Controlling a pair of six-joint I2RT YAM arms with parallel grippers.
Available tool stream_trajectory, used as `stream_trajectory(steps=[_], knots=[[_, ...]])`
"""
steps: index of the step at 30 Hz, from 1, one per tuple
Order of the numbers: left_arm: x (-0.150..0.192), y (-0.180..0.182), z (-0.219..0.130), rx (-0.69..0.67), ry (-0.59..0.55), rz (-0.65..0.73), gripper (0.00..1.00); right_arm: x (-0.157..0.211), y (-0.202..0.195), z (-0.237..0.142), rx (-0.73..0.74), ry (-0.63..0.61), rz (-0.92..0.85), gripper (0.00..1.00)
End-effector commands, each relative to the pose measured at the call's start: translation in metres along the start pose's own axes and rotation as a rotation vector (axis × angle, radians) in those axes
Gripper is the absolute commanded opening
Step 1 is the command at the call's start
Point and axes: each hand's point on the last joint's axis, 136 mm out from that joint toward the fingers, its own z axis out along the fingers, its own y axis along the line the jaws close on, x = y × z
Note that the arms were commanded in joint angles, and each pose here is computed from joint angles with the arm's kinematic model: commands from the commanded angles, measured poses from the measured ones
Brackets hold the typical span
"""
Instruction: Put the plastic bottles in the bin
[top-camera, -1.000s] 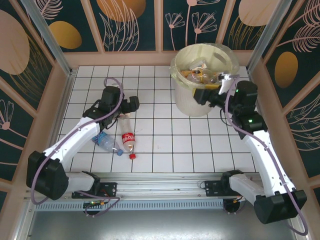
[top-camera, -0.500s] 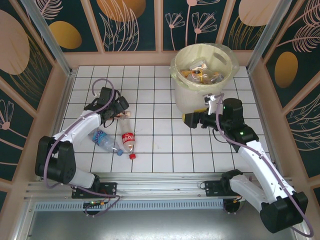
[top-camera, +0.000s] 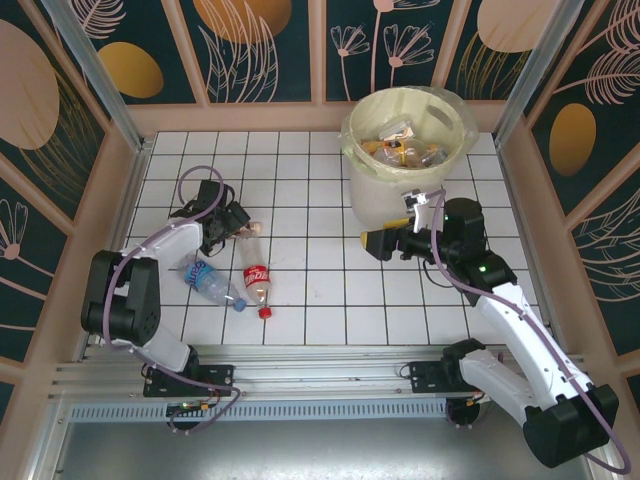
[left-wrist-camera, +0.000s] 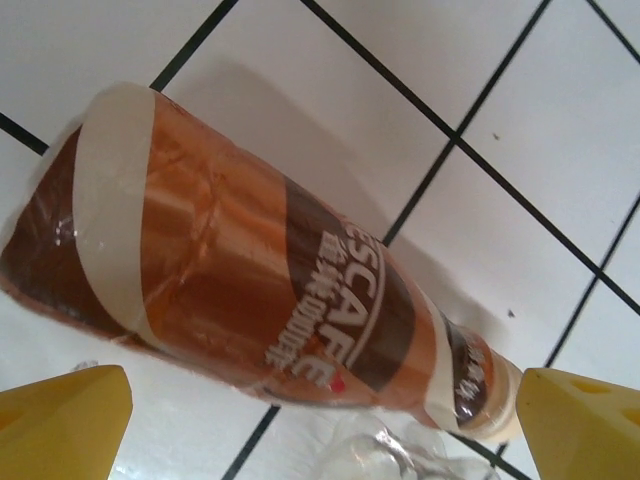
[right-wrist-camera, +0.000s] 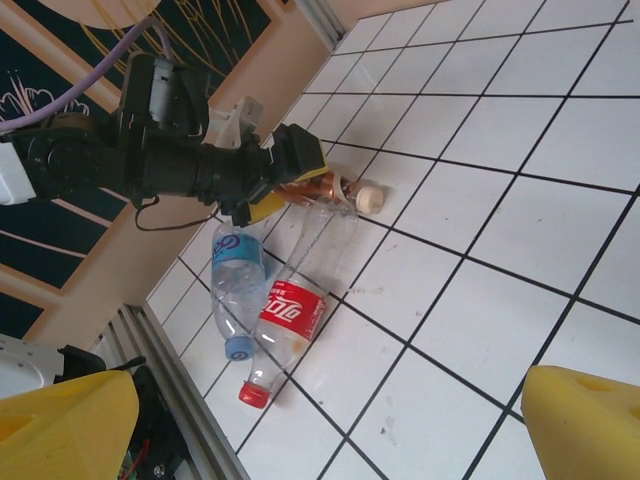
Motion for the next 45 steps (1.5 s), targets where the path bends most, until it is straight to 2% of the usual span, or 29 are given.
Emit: stream_trajectory(steps=[1, 4, 9, 20, 29, 45], knots=[[-0.006, 0.002, 0.014, -0.005, -0.001, -0.016, 0.99, -0.001, 0.003, -0.002, -0.002, -0.02, -0.018, 0.99], [-0.006, 0.005, 0.025, -0.016, 0.009, -0.008, 0.98, -0.001, 0.002, -0.003, 0.006, -0.021, -0.016, 0.99], [-0.024, -0.012, 0.033, 0.003, -0.035, 0.003, 0.95, 0.001, 0.0, -0.002, 0.013, -0.021, -0.011, 0.99], [-0.037, -0.035, 0.054, 0.065, -0.051, -0.038, 0.79, 0.003, -0.005, -0.001, 0.039, -0.021, 0.0, 0.99], [-0.046, -0.057, 0.072, 0.123, -0.058, -0.044, 0.72, 0.004, -0.008, -0.001, 0.055, -0.025, 0.004, 0.99], [-0.059, -0.088, 0.076, 0.24, -0.082, -0.05, 0.57, 0.002, -0.007, -0.003, 0.065, -0.037, -0.001, 0.99]])
